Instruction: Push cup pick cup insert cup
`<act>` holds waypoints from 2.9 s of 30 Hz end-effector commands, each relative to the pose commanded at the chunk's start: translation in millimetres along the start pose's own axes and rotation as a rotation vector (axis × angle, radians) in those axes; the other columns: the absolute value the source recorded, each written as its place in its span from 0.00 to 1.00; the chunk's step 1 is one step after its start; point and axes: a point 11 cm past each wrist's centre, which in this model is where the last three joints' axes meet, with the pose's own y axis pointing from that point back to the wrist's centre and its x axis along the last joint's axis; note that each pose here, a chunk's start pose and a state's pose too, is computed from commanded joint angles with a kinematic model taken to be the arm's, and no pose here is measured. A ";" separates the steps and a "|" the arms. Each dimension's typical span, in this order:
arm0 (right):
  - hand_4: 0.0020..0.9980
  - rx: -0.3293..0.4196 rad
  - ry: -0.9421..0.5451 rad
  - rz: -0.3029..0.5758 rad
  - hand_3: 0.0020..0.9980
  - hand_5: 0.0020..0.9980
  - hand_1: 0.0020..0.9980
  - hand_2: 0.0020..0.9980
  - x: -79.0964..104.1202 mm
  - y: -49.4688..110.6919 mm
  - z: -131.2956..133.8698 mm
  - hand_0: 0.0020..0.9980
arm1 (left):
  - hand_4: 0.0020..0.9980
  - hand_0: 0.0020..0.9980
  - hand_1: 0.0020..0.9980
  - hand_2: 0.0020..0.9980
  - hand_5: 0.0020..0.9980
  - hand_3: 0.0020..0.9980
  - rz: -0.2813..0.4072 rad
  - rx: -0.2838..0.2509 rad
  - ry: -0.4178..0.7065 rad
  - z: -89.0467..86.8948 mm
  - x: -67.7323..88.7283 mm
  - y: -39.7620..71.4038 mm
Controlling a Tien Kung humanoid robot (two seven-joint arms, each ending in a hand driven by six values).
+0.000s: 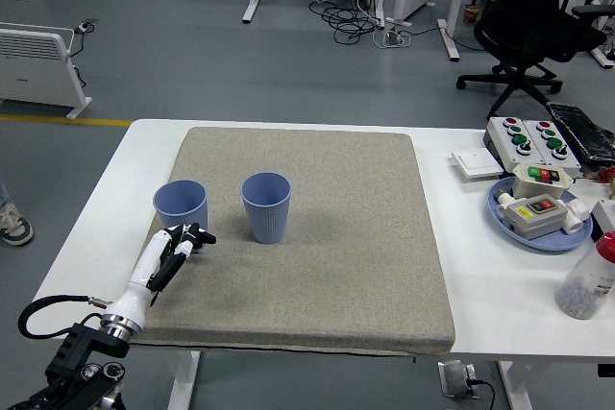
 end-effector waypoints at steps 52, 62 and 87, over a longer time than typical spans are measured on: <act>0.19 0.011 -0.001 -0.004 0.61 0.53 0.60 0.68 0.6 1.0 -6.0 0.71 | 0.54 0.55 0.60 0.56 1.00 0.52 0.029 -0.071 -0.087 32.4 38.1 -18.4; 0.19 0.008 -0.003 -0.005 0.62 0.54 0.60 0.69 0.6 1.0 -5.5 0.71 | 0.85 0.54 0.65 0.63 0.86 0.60 0.008 -0.250 -0.358 122.1 47.7 -45.9; 0.19 -0.020 0.021 -0.013 0.62 0.54 0.60 0.69 -3.4 -0.8 7.3 0.71 | 1.00 0.92 0.97 1.00 0.61 1.00 -0.423 0.040 -1.006 123.6 -2.3 -122.5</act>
